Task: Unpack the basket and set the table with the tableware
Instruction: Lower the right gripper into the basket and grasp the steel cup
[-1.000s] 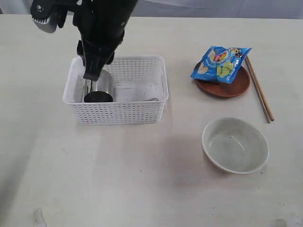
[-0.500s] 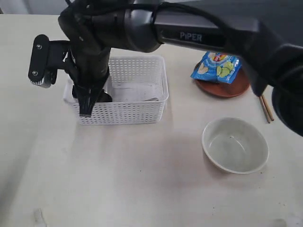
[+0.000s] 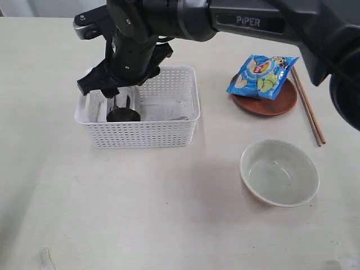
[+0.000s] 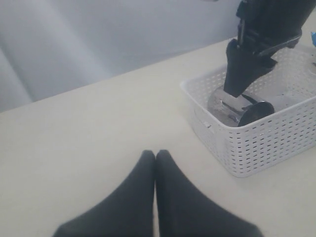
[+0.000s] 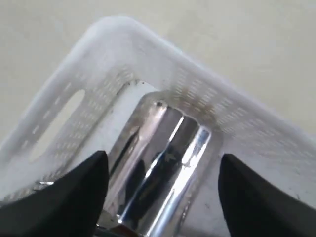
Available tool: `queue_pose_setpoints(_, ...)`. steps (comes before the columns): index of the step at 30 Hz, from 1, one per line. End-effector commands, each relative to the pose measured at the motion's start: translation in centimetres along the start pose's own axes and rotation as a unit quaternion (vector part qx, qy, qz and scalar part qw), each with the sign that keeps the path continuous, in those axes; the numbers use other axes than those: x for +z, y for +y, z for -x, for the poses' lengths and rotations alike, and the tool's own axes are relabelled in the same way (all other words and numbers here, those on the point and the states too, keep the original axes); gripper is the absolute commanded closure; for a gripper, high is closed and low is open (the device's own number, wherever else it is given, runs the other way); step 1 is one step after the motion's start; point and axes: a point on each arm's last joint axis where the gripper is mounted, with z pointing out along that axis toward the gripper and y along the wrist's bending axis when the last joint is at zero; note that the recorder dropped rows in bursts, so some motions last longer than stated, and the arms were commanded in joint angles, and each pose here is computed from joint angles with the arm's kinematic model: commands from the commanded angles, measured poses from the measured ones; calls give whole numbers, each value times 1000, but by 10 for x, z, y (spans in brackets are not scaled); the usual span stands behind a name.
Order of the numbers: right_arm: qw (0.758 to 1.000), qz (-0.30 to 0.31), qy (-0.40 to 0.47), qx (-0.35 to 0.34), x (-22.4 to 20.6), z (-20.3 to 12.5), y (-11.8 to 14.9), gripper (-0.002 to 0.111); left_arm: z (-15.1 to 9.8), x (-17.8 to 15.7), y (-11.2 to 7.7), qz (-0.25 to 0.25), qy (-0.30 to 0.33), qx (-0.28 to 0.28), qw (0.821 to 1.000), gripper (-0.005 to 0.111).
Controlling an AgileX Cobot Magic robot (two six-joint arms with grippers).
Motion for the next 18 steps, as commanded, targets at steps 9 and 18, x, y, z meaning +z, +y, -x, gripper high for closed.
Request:
queue_pose_setpoints(9, 998, 7, 6, 66, -6, 0, 1, 66, -1, 0, -1, -4, 1, -4, 1000, 107)
queue_pose_setpoints(18, 998, 2, 9, 68, -7, -1, 3, 10, -1, 0, -1, -4, 1, -4, 1000, 107)
